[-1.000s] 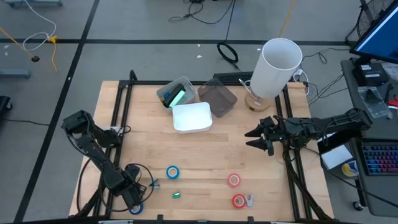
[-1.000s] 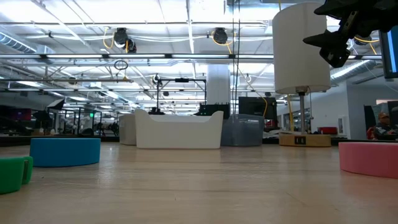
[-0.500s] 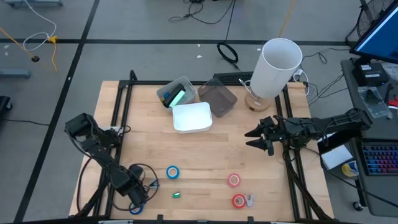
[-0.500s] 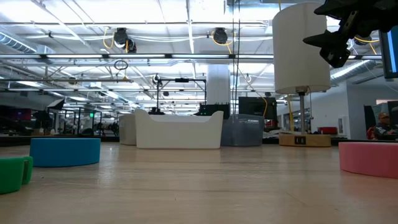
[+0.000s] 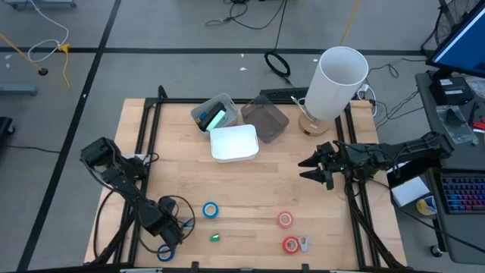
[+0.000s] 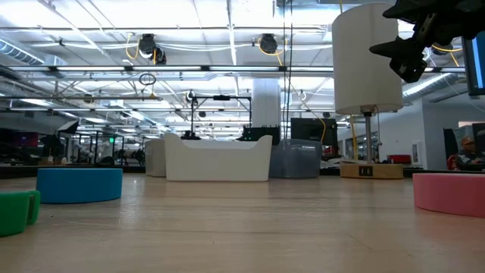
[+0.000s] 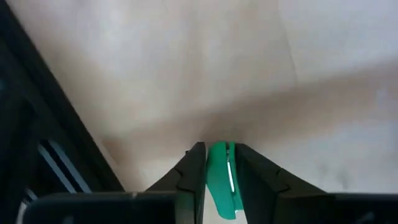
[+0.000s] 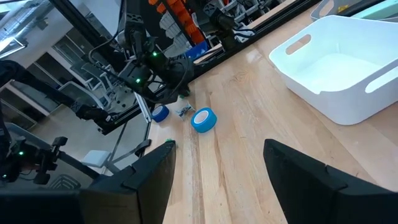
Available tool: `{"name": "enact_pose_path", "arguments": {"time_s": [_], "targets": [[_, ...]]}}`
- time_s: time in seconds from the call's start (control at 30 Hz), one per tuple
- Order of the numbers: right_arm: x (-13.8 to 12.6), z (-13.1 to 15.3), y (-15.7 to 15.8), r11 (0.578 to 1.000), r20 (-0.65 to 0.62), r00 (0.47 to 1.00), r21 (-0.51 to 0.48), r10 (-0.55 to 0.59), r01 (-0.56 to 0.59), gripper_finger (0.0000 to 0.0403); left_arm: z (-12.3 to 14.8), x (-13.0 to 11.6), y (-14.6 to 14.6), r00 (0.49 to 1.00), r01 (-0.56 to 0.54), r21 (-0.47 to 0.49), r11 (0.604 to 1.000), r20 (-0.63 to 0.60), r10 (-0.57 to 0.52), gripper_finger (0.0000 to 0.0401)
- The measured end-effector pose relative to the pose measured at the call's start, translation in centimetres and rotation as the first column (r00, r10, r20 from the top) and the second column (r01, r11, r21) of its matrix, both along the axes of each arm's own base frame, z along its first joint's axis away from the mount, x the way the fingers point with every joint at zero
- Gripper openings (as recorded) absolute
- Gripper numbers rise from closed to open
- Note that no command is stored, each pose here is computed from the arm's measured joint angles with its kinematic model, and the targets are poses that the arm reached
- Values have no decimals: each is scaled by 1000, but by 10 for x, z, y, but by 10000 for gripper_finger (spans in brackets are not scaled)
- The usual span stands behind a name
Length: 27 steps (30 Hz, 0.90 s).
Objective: Pick and place Stapler, Stapler remover, tape
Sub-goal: Put the left small green stapler into the gray bin
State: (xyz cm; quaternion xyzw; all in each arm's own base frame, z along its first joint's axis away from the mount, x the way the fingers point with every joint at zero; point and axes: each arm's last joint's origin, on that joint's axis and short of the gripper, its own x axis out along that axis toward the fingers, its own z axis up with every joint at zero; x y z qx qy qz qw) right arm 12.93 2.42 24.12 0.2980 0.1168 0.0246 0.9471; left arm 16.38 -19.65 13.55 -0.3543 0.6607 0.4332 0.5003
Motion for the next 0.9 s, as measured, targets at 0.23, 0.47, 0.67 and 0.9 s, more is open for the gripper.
{"name": "enact_pose_path", "arguments": {"time_s": [0.23,0.47,0.67,0.9], "targets": [[0,0,0,1000,0,1000,2,0,0,238,24,8,32,996,-1,140,990,83,-11,70],[0,0,0,1000,-1,1000,3,-1,1,238,67,11,89,974,-85,335,939,227,7,72],[0,0,0,1000,0,1000,2,0,0,238,97,19,152,923,-162,530,832,381,-63,75],[0,0,0,1000,-1,1000,2,-1,1,238,110,47,235,897,-165,656,737,410,-164,75]]}}
